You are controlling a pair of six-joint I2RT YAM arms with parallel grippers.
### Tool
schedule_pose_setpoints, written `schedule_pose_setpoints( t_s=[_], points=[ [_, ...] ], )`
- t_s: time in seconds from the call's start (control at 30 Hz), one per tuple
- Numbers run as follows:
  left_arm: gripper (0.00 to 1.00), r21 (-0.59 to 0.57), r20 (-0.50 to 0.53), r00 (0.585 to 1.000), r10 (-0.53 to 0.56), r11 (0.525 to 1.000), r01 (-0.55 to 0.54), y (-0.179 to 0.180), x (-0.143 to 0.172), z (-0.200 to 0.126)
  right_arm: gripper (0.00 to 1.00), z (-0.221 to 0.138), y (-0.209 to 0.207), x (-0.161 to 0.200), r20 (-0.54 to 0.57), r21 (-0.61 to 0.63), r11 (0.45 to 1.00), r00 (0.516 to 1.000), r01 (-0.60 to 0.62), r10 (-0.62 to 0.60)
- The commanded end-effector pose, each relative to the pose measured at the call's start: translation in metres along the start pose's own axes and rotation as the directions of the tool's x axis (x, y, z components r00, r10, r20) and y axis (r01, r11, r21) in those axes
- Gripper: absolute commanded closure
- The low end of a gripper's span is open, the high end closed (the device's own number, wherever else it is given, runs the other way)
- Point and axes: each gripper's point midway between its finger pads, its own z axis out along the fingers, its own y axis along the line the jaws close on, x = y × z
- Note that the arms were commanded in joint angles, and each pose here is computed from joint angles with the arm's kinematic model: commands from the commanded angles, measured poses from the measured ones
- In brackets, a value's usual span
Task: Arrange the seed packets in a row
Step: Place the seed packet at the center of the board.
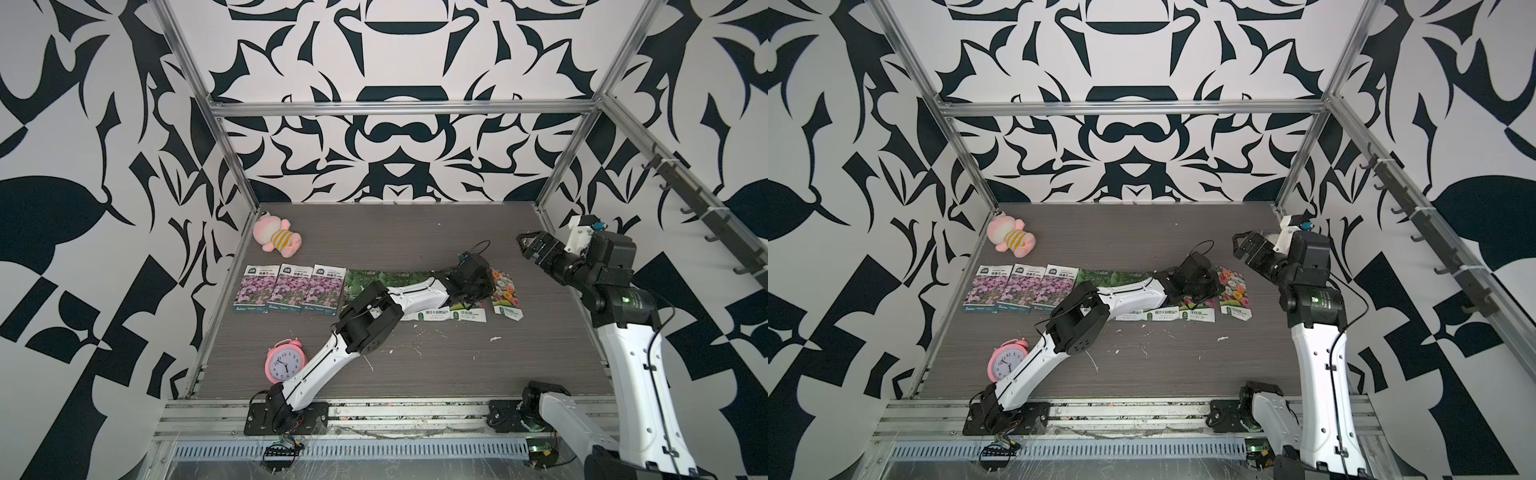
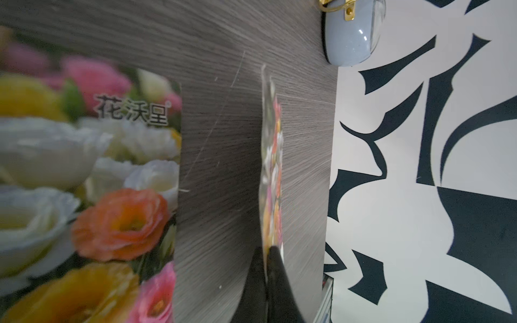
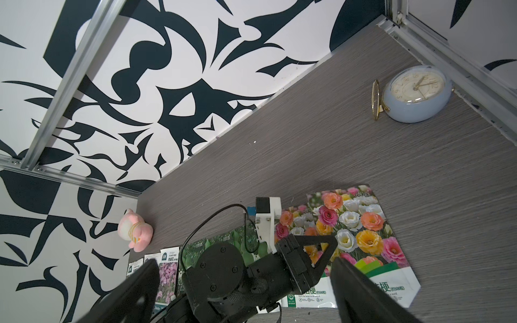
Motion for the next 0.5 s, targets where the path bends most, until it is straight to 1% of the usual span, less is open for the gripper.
schedule_pose_setpoints(
  t_s=[0.0, 0.17, 0.27, 0.4, 0.47],
  points=[
    [0.99, -0.093, -0.038, 0.999, 0.008, 0.996, -0.011, 0.0268, 0.0086, 0.0094, 0.01, 0.0035, -0.0001, -0.0013, 0.003, -0.005, 1.000, 1.000, 0.019, -0.019],
    [0.96, -0.103, -0.058, 0.998, -0.008, 0.995, 0.002, 0.0308, 0.0118, 0.0142, 0.01, 0.0055, -0.0001, -0.0010, -0.003, -0.007, 1.000, 1.000, 0.014, -0.014],
    [0.93, -0.112, -0.046, 0.999, -0.009, 0.994, 0.004, 0.0327, 0.0095, 0.0134, 0.01, 0.0063, 0.0001, -0.0012, -0.005, -0.008, 1.000, 1.000, 0.013, -0.013],
    [0.86, -0.128, -0.030, 1.000, -0.008, 0.992, 0.005, 0.0327, 0.0063, 0.0096, 0.01, 0.0041, 0.0025, -0.0021, -0.001, -0.016, 1.000, 1.000, 0.011, -0.011],
    [0.80, -0.132, -0.024, 1.000, -0.002, 0.991, -0.001, 0.0317, 0.0054, 0.0080, 0.01, 0.0031, 0.0040, -0.0020, 0.000, -0.022, 1.000, 1.000, 0.011, -0.011]
  ],
)
